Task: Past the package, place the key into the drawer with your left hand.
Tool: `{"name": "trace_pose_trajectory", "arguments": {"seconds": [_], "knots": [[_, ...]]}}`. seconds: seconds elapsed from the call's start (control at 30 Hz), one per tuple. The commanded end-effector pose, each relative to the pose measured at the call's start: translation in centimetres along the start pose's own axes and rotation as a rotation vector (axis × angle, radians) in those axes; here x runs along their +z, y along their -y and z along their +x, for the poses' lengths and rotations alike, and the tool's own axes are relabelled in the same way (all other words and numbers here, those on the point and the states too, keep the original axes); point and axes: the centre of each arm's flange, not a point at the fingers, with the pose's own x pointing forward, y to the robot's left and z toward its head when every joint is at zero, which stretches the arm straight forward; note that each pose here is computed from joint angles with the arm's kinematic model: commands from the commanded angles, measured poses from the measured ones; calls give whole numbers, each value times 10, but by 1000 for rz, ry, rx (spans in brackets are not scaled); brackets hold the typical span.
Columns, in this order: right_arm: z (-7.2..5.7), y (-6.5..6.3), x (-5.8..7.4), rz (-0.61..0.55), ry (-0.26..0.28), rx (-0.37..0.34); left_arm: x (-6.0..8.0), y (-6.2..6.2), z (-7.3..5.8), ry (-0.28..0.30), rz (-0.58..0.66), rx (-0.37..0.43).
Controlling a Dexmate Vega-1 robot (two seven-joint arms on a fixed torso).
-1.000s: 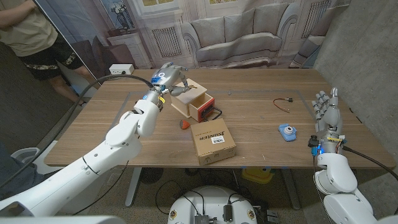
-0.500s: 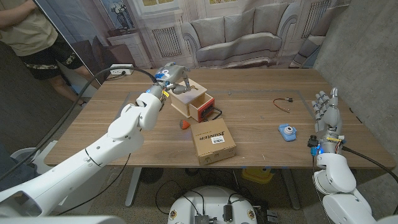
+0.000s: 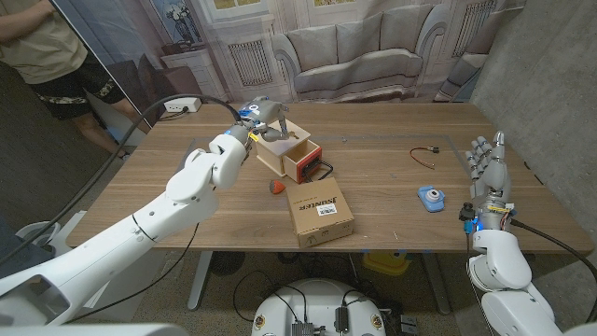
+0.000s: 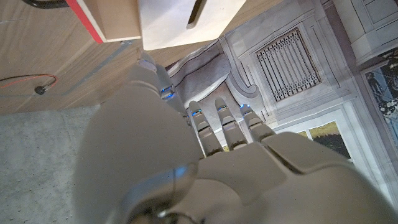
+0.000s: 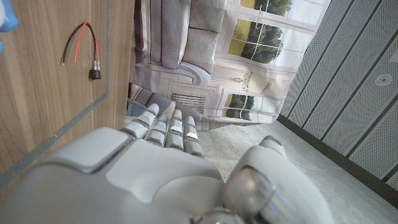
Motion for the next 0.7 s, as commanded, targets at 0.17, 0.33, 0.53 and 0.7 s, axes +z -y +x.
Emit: {"name": "trace_pose_trajectory", "arguments": {"seconds": [0.17,0.33,0.53,0.7], "knots": [[-4,0,2,2,8,-5,9,6,13,36,9,-57],[-7,2,1,4,9,-9,15,7,15,46,18,-70],[-9,4,1,4,5,-12,17,12,20,49,27,-101],[-11,4,0,4,1,-14,19,15,22,49,32,-107]]}}
